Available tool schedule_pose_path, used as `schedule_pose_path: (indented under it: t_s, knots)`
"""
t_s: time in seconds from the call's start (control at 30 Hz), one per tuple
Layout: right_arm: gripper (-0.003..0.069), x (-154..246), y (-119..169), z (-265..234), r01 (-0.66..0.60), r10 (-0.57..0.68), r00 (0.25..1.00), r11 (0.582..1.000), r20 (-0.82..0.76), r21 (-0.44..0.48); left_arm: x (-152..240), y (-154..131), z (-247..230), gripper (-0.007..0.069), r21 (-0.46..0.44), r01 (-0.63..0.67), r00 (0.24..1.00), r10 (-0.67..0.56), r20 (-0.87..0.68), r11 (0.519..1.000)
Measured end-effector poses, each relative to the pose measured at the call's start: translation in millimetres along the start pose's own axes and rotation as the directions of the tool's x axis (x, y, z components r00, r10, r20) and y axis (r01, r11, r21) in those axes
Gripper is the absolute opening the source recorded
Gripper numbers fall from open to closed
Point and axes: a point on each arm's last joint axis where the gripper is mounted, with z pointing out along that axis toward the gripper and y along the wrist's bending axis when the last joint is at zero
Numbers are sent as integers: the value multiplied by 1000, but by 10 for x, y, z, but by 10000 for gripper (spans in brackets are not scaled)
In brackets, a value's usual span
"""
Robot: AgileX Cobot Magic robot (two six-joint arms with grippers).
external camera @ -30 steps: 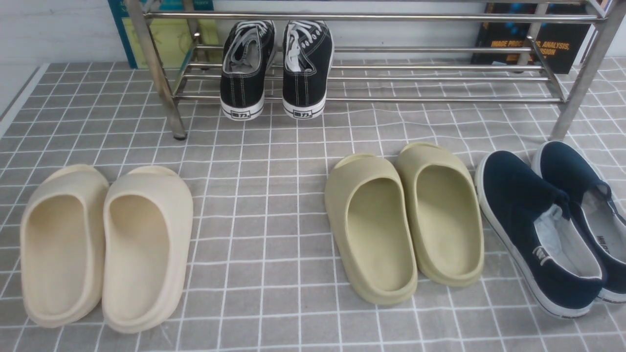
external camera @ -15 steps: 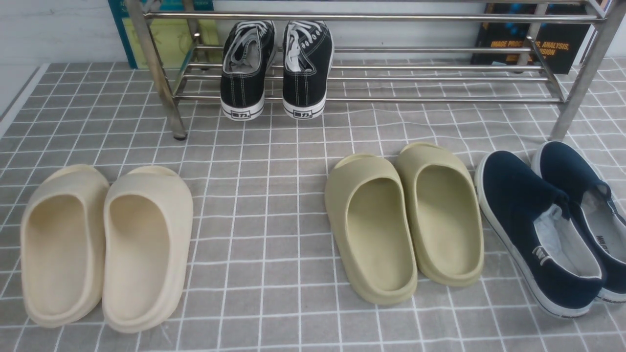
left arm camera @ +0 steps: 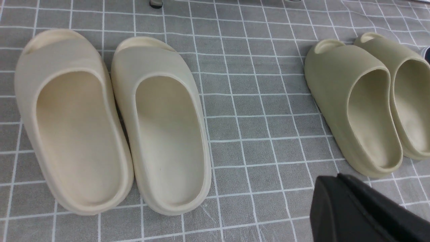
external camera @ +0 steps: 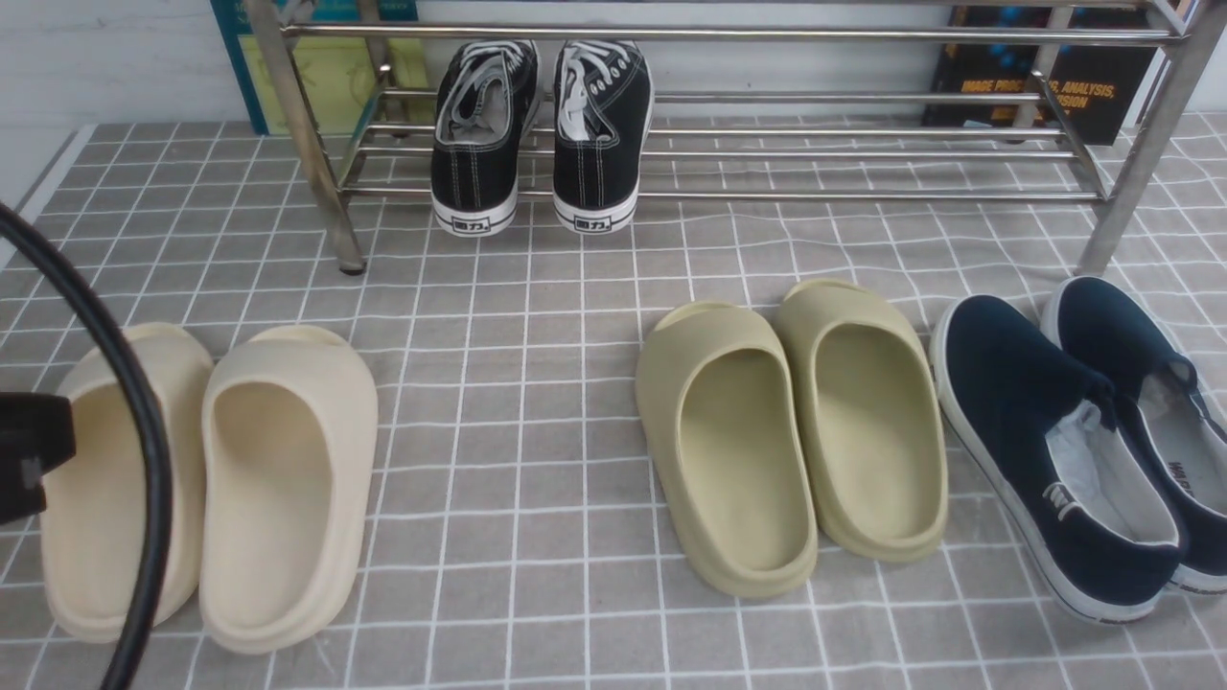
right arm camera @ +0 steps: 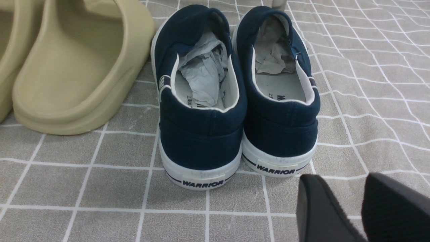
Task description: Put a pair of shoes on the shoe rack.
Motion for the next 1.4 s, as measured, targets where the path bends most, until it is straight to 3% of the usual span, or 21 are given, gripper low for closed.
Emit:
schedule_pose_path:
  t_s: [0.27,0.57,0.63,0.87,1.17,1.4]
  knots:
    - [239,0,0,0,0,0,1000,1000,0,0,80,21,114,-13,11,-20,999,20,37,1000]
    - [239,0,0,0,0,0,1000,1000,0,0,717,276,567,-13,118,-9,934,-34,355,993]
    - [239,0,0,0,0,0,1000,1000,0,0,817,330,584,-13,108,-25,911,-22,412,994]
    - [239,0,0,0,0,0,1000,1000,0,0,1249,567,594,-13,-71,-106,836,127,534,992]
    - [239,0,0,0,0,0,1000,1000,0,0,1665,751,747,-13,-125,60,855,13,518,990]
    - [239,0,0,0,0,0,1000,1000,0,0,1783,782,803,-13,-156,73,914,-4,405,985]
